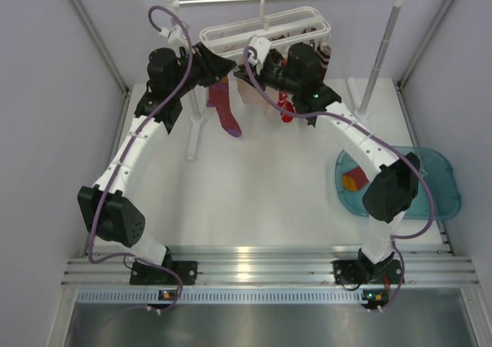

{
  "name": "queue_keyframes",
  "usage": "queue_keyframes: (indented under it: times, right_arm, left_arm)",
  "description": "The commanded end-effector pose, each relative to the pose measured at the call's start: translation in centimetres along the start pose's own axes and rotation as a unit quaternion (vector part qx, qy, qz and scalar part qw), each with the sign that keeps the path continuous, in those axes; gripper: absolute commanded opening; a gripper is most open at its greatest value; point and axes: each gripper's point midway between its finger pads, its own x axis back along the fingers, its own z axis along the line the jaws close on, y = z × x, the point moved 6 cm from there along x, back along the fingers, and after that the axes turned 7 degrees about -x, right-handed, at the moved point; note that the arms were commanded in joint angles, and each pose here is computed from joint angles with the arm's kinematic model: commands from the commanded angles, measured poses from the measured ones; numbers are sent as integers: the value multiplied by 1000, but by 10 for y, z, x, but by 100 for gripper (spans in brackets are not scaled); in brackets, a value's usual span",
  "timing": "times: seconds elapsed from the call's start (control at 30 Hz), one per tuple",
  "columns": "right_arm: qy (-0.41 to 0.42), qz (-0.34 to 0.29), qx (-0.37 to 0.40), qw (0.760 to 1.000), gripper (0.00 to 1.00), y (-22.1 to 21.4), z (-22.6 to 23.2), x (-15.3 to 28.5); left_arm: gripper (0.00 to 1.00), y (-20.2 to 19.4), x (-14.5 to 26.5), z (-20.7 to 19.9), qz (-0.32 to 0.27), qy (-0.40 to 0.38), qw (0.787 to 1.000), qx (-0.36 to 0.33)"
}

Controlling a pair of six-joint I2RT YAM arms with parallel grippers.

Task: Clip the socks to the hanger
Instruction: Open the clamp at the hanger, then pick up the sock from the bin.

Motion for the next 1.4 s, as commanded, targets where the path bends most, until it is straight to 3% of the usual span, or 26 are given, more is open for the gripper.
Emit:
queue_keyframes:
  times: [0.0,0.07,0.17,0.23,0.27,0.37,0.53,0.73,1.0,1.1,1.17,1.2,1.27,1.3,1.37]
  right_arm:
    - [43,-43,25,998,0,44,23,3]
    - [44,-43,27,998,0,45,23,4]
    - [41,-41,22,998,2,45,23,5]
    - [35,-33,17,999,19,44,23,7]
    - [32,-27,15,999,33,41,23,9]
    - [21,-18,0,1000,49,36,16,22]
    - [22,-10,-68,997,61,37,8,55]
    - [63,39,-153,985,64,22,18,116]
    - [45,210,-230,949,60,-58,38,241]
    - [18,288,-219,932,60,-94,45,298]
    - [-15,339,-224,913,55,-120,42,340]
    - [2,354,-177,918,53,-127,39,353]
    - [16,388,-179,904,52,-144,46,385]
    - [38,397,-137,907,53,-151,42,393]
    - [53,440,-132,887,56,-172,32,407]
  left_arm:
    - [39,24,-6,-15,-44,-25,999,-1]
    - [35,22,-8,-12,-40,-21,999,2]
    - [15,20,-9,-11,-35,-17,999,8]
    - [0,20,-8,-10,-36,-15,999,10]
    - [0,21,-7,-11,-37,-17,999,9]
    - [0,21,-6,-12,-37,-21,999,8]
    - [0,21,-5,-14,-38,-26,999,10]
    - [0,22,-5,-14,-38,-30,999,6]
    - [0,19,-6,-11,-32,-29,999,7]
    - [0,19,-7,-12,-31,-31,999,8]
    - [0,19,-7,-11,-31,-31,999,8]
    - [0,19,-7,-12,-31,-33,999,7]
    - [0,18,-6,-12,-29,-34,999,8]
    - [0,18,-6,-13,-30,-35,999,7]
    - [0,17,-5,-13,-27,-36,999,7]
